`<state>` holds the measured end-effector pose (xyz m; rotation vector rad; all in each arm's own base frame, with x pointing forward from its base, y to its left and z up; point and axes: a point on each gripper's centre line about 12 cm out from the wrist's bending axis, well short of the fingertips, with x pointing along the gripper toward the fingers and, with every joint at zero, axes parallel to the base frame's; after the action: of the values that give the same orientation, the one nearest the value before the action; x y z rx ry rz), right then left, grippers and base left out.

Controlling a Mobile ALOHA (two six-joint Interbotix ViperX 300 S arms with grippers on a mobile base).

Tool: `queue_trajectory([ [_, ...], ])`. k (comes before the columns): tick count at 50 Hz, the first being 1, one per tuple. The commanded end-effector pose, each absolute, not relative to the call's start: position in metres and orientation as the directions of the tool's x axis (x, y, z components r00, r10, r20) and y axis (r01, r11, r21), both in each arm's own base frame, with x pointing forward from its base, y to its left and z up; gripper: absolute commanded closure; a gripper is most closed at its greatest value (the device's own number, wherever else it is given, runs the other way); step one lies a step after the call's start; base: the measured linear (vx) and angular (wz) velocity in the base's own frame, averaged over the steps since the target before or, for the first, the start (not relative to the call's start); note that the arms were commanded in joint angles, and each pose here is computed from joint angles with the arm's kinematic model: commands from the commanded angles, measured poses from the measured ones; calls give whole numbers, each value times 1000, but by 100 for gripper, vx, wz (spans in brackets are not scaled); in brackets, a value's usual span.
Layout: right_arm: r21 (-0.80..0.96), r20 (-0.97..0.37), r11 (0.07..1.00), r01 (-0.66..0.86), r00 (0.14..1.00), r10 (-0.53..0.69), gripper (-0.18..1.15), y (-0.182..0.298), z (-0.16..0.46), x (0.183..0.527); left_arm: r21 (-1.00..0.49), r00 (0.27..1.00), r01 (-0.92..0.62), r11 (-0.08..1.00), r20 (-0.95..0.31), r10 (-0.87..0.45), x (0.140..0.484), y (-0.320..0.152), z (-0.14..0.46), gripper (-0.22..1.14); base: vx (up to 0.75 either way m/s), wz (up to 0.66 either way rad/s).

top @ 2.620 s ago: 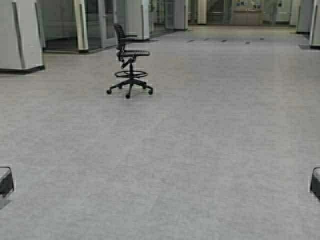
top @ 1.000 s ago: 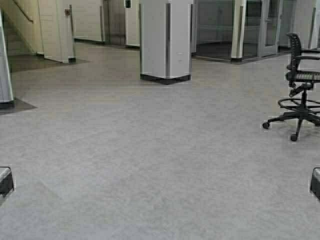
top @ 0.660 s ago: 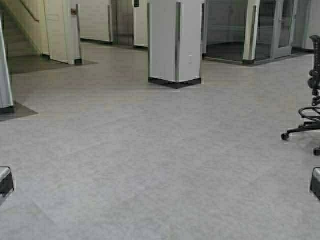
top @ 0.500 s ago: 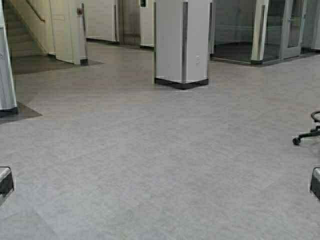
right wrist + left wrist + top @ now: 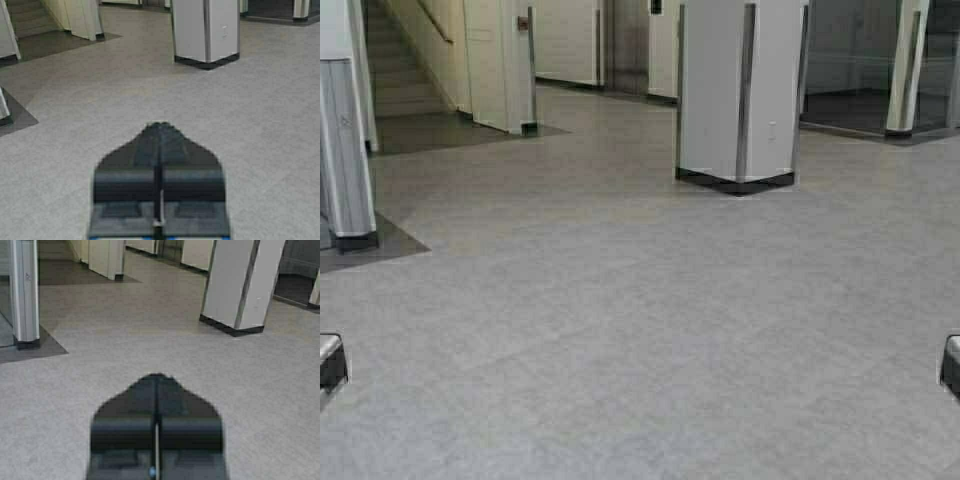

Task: Navigate to elevator, push the call button, then enter the elevator

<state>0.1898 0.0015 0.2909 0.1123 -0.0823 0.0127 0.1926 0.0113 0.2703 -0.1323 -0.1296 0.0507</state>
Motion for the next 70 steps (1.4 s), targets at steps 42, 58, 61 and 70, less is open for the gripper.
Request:
queue_trajectory([
  [42,119,98,993,-22,995,10,92,2,297,192,-135,990,-44,990,124,61,199,12,274,90,78,8],
  [58,114,101,993,-22,995,10,92,2,296,190,-137,987,-40,990,150,60,191,11,275,90,77,-1],
  [61,114,96,993,-20,995,8,92,2,294,191,-137,988,-40,990,144,60,192,12,274,90,79,-3],
  [70,117,103,993,-22,995,10,92,2,297,191,-137,988,-41,990,144,61,193,12,275,90,80,3],
])
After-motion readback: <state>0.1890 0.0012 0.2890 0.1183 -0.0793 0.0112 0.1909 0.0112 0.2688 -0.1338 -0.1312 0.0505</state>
